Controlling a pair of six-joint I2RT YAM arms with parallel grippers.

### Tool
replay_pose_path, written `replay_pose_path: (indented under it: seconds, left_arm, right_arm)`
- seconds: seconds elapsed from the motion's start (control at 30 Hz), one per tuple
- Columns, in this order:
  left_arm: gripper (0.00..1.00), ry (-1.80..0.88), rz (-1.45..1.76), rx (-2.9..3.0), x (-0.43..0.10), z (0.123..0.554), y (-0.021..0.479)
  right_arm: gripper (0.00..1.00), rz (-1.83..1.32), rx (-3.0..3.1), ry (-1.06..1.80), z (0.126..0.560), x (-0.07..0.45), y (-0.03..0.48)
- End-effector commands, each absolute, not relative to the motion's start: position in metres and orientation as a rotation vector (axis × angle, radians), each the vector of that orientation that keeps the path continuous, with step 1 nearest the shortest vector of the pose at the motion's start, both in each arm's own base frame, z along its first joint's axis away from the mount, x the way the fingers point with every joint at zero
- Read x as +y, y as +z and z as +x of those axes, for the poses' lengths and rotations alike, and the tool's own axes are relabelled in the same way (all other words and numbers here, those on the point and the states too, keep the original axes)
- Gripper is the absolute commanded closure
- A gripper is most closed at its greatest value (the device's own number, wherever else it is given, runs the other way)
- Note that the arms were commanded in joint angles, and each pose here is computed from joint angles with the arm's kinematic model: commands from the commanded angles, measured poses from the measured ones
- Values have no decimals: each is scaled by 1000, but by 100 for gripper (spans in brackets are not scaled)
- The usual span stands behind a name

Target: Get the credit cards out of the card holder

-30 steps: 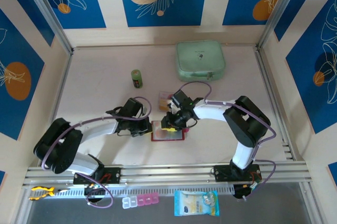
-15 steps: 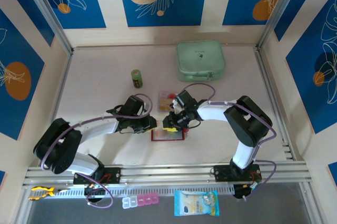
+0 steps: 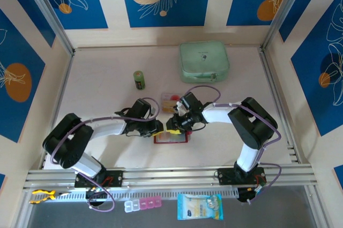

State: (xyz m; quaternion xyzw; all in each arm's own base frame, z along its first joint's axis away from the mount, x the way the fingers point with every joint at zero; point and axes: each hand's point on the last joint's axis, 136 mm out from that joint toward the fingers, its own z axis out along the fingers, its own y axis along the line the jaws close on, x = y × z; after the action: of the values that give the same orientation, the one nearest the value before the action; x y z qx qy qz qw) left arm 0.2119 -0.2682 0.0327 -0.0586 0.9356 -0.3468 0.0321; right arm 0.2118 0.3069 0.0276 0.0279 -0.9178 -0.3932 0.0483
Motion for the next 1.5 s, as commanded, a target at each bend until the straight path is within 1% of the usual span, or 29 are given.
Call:
replay_pose_path:
  seconds: [0.0, 0.23, 0.57, 0.9, 1.27, 1.47]
  left_arm:
    - [75, -1118, -159, 2866, -280, 215, 38]
    - [82, -1140, -162, 2856, -284, 216, 41]
    - [82, -1161, -143, 2826, -288, 220, 58]
    - [83, -1192, -91, 2806, -299, 224, 76]
    - [87, -1221, -28, 2831, -326, 220, 75]
    - [88, -1233, 12, 2845, -344, 218, 73]
  right_arm:
    - [67, 37, -2807, -1076, 201, 290, 7]
    - [67, 36, -2807, -1085, 201, 290, 8]
    - [65, 56, -2851, -1131, 207, 292, 34]
    - [64, 28, -2943, -1131, 219, 280, 66]
    - [64, -45, -3007, -1127, 222, 253, 79]
    - [65, -84, -3024, -1133, 222, 241, 81]
